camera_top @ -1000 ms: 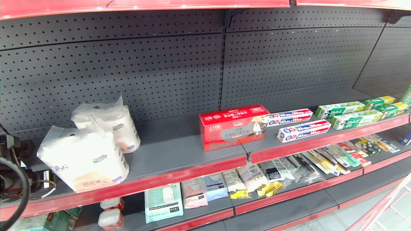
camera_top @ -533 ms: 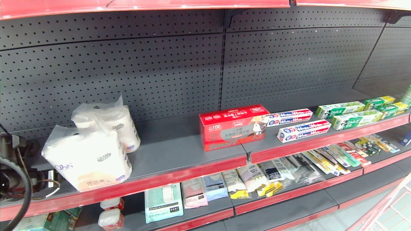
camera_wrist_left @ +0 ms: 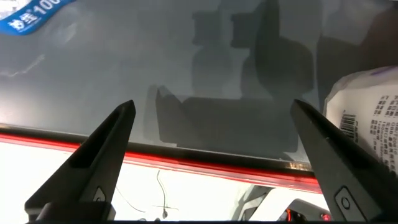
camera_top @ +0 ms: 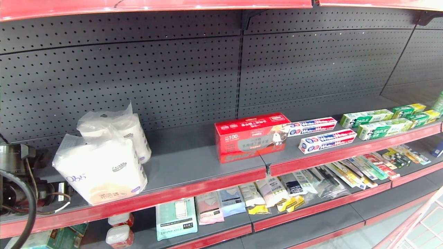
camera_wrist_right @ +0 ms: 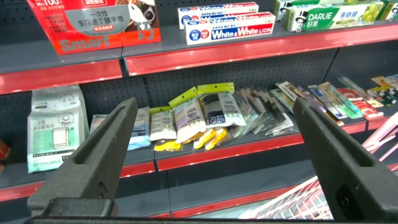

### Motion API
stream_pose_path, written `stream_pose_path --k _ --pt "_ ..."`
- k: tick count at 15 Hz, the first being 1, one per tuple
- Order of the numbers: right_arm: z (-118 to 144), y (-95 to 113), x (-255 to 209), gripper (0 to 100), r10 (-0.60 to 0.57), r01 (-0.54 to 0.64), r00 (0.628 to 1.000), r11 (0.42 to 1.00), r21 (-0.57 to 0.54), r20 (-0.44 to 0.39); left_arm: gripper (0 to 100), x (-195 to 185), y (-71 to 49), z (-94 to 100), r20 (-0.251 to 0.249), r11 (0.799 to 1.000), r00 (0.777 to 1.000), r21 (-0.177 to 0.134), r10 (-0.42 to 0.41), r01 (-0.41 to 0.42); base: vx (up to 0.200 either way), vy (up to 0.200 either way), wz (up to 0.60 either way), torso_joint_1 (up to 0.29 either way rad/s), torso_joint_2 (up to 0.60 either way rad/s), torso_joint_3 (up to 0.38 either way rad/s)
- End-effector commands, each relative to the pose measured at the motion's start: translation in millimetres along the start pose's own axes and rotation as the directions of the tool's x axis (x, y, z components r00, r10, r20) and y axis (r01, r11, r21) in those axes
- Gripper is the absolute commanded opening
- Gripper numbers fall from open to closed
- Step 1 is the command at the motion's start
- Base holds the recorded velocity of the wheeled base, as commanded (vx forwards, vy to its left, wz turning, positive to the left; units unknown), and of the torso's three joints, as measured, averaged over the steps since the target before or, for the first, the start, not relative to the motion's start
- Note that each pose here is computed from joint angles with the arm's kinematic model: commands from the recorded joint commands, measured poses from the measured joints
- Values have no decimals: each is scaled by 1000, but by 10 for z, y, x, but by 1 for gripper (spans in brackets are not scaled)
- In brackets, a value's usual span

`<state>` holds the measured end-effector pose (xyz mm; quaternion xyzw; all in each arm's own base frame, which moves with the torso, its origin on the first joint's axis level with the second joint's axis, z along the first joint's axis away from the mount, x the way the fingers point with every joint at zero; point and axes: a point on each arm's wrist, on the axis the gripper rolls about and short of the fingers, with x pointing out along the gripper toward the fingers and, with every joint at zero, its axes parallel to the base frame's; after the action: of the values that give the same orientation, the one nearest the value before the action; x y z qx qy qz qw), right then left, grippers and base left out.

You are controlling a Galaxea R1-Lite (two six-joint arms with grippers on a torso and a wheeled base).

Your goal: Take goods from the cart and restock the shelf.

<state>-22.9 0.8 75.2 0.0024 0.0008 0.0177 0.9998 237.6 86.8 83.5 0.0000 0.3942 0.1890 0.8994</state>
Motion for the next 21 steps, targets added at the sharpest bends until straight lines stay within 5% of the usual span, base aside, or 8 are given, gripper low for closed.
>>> stream_pose_path --k 1,13,17,21 --pt "0 0 1 100 0 0 1000 1000 0 -2 100 -5 -10 -2 1 1000 1000 3 -2 2 0 0 0 0 0 0" --pt "0 0 1 100 0 0 1000 1000 0 -2 100 -43 -13 0 12 1000 1000 5 -2 2 0 0 0 0 0 0" --pt "0 0 1 100 1 -1 1000 1000 2 -2 100 -361 144 78 119 999 992 -4 42 -41 0 0 0 0 0 0" --pt "0 0 1 100 0 0 1000 1000 2 -2 100 -1018 156 -203 270 998 963 65 -10 -8 0 0 0 0 0 0"
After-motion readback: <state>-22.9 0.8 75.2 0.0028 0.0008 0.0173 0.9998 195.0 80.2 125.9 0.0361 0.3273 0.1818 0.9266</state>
